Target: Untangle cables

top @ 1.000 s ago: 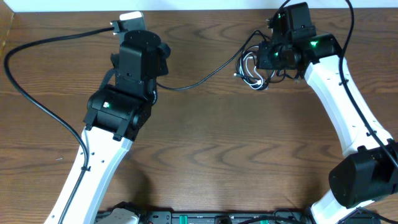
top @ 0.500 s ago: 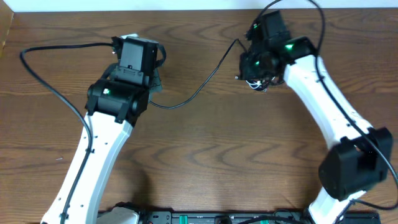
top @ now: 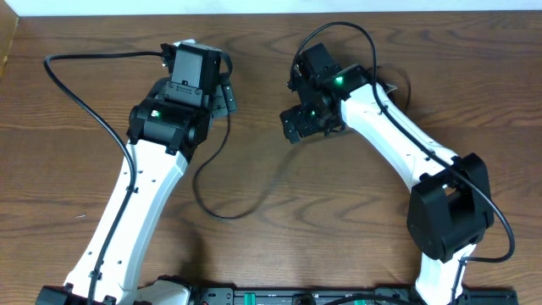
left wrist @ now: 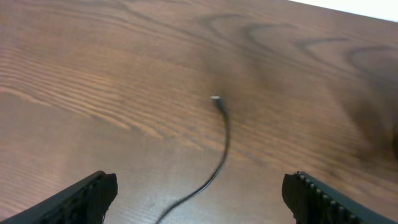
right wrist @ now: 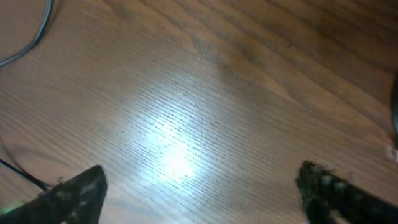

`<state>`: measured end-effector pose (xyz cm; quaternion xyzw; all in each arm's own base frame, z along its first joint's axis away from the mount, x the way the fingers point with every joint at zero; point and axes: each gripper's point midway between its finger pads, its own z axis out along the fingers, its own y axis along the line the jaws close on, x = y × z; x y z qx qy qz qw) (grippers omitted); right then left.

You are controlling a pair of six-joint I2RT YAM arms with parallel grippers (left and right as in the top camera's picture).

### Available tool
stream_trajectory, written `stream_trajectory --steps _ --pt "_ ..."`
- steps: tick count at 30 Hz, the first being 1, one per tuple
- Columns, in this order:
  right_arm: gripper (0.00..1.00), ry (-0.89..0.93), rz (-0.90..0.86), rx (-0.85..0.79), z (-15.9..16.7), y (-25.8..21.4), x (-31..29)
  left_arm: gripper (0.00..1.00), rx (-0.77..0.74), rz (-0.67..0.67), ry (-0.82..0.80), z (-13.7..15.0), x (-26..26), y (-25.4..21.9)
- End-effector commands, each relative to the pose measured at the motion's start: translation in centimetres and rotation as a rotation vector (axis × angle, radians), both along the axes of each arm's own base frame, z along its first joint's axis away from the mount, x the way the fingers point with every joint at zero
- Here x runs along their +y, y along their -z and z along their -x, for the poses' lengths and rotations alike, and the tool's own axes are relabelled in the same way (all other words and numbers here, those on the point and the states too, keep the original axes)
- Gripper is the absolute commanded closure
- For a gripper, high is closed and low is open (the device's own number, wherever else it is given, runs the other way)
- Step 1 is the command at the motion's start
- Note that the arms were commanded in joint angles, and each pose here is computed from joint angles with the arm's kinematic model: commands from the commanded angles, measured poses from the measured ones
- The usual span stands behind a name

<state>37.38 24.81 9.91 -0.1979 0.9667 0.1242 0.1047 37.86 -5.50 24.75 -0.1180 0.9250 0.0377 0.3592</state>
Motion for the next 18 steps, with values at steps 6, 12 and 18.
stream_trajectory --steps 6,12,18 --pt "0.04 0.079 -0.050 -0.049 -3.5 -4.0 -3.4 0.07 0.040 0.162 0.177 -1.3 -4.6 1.5" --pt "0.04 0.221 -0.084 -0.103 -7.1 -7.6 -9.0 0.08 0.083 0.221 0.490 -2.5 -10.9 4.2" --pt "0.04 0.381 -0.073 -0.100 -8.7 -8.1 -16.3 0.08 0.045 0.195 0.876 -2.2 -19.2 6.3"
